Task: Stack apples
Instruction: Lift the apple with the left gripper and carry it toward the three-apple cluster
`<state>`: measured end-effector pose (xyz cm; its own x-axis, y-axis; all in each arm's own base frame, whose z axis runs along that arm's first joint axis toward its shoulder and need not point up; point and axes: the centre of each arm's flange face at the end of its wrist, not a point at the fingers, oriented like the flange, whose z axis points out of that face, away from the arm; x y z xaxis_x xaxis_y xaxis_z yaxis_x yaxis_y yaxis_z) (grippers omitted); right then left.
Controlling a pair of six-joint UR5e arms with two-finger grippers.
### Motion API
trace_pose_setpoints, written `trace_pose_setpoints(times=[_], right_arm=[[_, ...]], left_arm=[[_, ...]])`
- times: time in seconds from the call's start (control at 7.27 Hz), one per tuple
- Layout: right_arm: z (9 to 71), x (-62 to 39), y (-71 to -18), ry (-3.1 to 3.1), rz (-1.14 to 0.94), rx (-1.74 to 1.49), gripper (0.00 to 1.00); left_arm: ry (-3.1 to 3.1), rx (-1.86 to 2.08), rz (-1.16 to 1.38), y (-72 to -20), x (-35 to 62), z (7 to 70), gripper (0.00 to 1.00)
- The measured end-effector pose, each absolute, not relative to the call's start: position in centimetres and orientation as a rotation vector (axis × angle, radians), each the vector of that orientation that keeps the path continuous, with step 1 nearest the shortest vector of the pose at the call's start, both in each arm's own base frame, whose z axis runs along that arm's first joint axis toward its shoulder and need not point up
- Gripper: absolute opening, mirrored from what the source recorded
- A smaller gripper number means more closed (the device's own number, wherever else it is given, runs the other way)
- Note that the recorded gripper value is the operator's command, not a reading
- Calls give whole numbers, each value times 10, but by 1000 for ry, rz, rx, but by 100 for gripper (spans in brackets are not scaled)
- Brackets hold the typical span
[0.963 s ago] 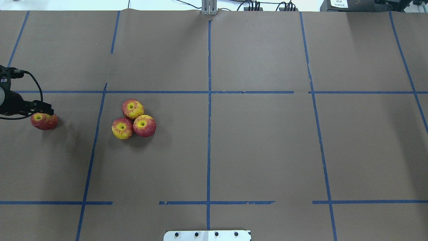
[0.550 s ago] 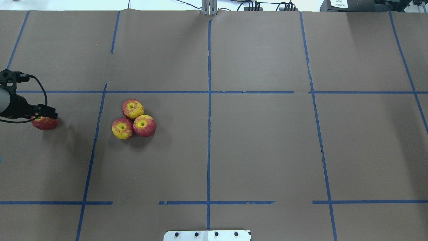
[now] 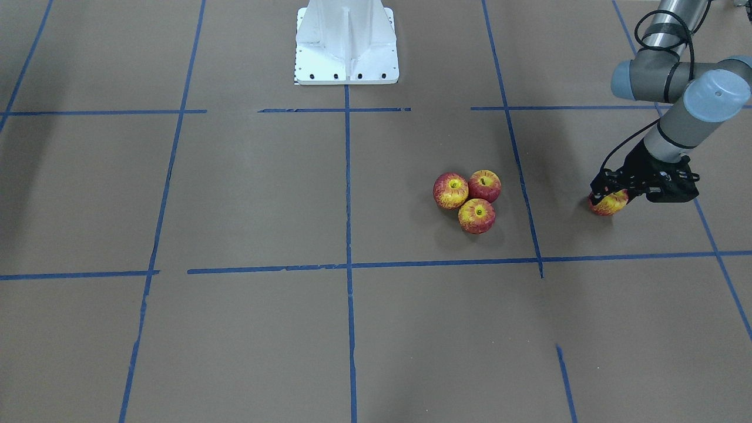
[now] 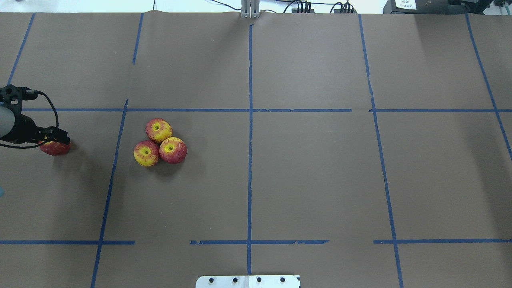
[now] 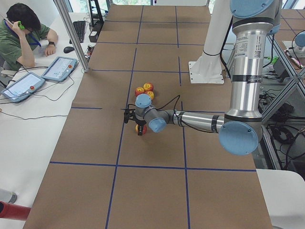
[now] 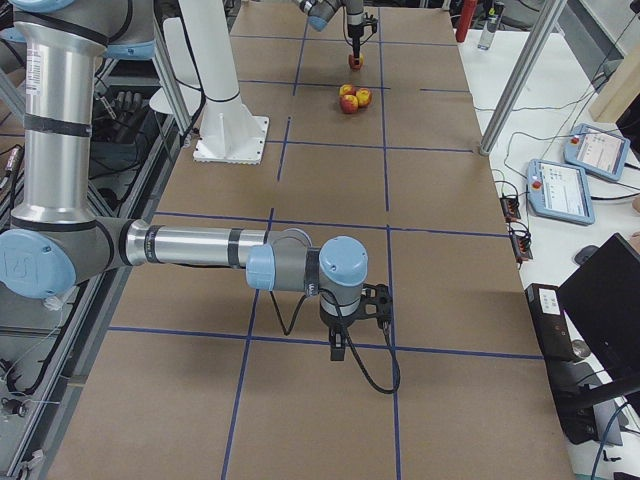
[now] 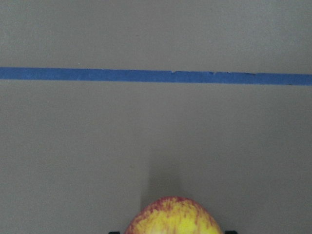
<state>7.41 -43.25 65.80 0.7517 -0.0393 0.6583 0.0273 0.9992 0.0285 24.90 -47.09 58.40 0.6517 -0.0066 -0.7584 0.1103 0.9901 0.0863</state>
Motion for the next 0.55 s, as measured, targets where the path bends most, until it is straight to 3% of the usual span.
trace_pose_setpoints(times=[0.55], right_arm=[[658, 74, -432, -719, -36, 17, 100]], left_arm=[[881, 75, -105, -470, 249, 490, 4]])
